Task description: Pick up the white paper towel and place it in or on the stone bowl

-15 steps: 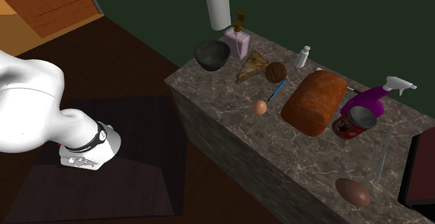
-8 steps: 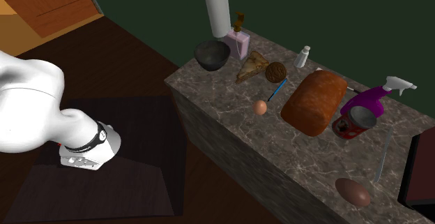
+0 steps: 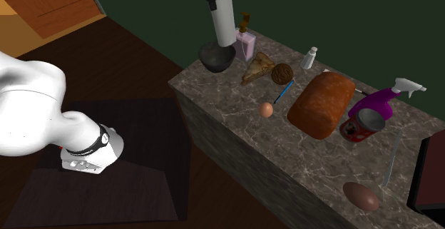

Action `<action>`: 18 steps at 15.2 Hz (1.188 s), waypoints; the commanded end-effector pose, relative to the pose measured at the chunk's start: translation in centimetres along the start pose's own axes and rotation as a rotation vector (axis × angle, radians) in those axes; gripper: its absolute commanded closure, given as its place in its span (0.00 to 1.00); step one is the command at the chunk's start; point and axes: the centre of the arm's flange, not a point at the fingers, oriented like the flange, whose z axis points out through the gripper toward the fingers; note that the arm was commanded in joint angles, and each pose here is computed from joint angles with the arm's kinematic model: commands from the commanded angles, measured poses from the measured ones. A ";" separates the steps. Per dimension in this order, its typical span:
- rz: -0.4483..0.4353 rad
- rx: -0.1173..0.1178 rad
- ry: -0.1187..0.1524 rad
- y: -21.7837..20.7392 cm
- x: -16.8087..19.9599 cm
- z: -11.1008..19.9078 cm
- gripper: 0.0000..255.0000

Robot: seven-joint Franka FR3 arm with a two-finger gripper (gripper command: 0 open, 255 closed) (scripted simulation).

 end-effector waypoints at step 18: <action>0.000 0.000 0.001 0.1 -0.8 4.0 0.00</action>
